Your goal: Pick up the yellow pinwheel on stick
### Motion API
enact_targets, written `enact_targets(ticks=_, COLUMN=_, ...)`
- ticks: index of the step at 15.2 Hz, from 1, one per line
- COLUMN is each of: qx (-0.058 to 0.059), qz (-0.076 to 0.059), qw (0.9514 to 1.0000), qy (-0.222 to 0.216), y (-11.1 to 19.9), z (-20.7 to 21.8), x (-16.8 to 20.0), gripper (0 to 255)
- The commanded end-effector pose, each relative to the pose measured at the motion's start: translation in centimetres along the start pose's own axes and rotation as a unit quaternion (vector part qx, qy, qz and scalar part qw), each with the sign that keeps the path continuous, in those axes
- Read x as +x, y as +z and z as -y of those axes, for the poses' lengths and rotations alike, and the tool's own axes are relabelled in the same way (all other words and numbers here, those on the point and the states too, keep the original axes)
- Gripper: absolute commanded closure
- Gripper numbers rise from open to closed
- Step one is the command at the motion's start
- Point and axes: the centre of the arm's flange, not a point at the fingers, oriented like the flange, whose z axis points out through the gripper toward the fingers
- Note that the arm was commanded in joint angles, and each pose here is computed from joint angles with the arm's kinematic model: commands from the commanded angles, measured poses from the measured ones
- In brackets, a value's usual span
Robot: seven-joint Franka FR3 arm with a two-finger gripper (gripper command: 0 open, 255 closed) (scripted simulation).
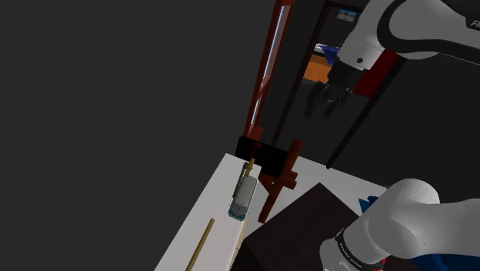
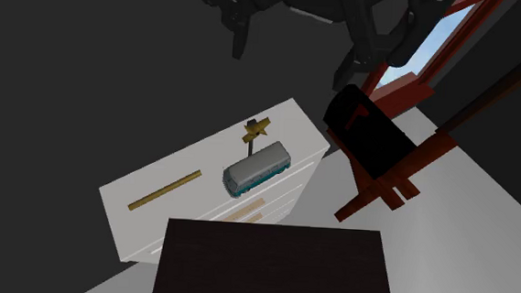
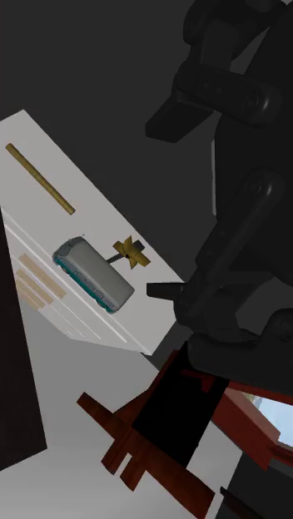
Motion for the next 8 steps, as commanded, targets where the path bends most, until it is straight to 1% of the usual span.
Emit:
enact_targets(ticks=1, qx=0.000, qz=0.000, qw=1.0000, qy=0.000, y=0.0, z=0.0, x=0.0, gripper=0)
enact_targets(ticks=4, qx=-0.011, qz=-0.004, qw=0.9995, qy=0.031, y=3.7, z=1.2, x=1.2, gripper=0)
enact_targets(ticks=8, qx=-0.025, qz=-0.008, qw=0.9971, qy=0.072, y=8.5, z=2.6, x=2.8, gripper=0)
